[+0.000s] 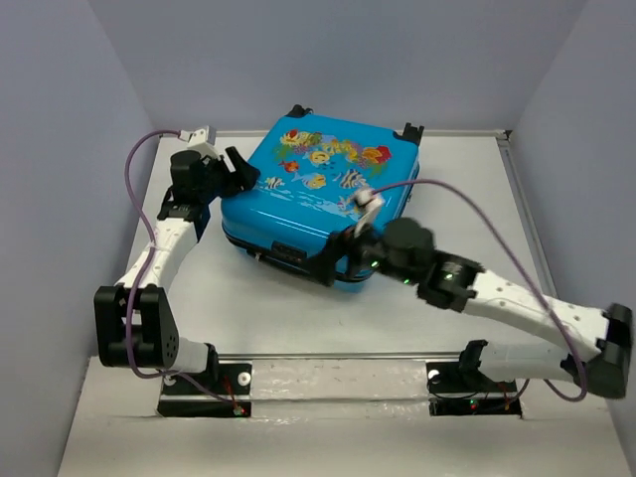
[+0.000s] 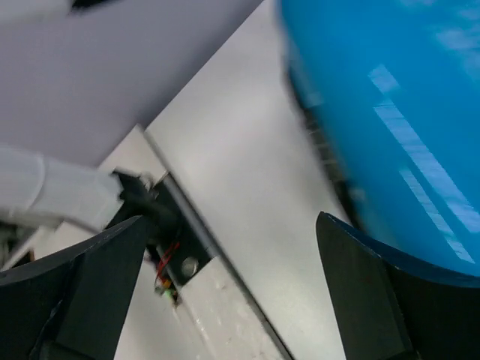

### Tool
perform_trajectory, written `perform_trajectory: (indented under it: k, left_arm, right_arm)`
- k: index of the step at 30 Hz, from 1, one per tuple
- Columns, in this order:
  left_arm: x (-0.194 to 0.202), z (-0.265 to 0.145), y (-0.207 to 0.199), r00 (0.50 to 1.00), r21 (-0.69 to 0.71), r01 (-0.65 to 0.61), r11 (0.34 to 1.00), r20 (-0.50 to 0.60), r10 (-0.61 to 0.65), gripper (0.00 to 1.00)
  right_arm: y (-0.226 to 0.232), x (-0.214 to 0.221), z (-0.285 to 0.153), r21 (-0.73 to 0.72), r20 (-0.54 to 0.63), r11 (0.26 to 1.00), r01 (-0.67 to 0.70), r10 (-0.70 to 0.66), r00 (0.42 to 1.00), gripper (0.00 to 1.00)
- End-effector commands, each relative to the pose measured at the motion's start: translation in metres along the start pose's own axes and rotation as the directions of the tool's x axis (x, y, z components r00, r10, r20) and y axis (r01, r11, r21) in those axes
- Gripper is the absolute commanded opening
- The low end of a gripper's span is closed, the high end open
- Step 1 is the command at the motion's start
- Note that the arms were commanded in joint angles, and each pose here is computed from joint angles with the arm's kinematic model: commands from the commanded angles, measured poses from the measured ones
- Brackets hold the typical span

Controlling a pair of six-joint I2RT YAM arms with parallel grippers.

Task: Pack the luggage

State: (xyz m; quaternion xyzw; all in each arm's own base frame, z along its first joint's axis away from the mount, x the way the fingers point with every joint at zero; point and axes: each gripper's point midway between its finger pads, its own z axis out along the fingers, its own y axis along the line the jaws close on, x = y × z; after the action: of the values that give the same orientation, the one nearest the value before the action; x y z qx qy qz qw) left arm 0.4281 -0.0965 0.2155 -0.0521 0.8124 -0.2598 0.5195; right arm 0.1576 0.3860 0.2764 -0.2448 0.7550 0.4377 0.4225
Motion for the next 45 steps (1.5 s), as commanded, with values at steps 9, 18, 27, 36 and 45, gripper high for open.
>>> perform_trajectory:
  k: [9, 18, 27, 36, 45]
  left_arm:
    - [0.118, -0.029, -0.026, 0.936, -0.047, -0.007, 0.999, -0.353, -0.01, 0.83]
    - [0.151, -0.068, -0.068, 0.935, 0.071, 0.041, 0.997, -0.353, -0.013, 0.82]
    - [0.182, -0.108, -0.139, 0.926, 0.276, 0.097, 0.956, -0.378, 0.015, 0.83]
    - [0.085, -0.117, -0.172, 0.989, 0.279, 0.022, 0.96, -0.144, 0.02, 0.85]
    - [-0.025, -0.116, -0.128, 0.993, 0.094, 0.04, 0.995, 0.111, -0.051, 0.91]
  right_arm:
    - [-0.287, -0.06, -0.127, 0.577, 0.368, 0.693, -0.432, 0.252, 0.895, 1.0]
    - [-0.27, -0.095, -0.015, 0.029, 0.043, 0.923, -0.383, 0.382, 0.923, 0.97]
    - [-0.263, -0.183, 0.014, -0.137, 0.0, 0.935, -0.326, 0.329, 0.944, 0.98]
    - [-0.232, -0.282, -0.037, 0.067, 0.203, 0.995, -0.076, 0.061, 0.977, 1.0]
    - [-0.166, -0.242, -0.115, 0.179, 0.256, 0.982, 0.056, -0.101, 0.961, 0.27]
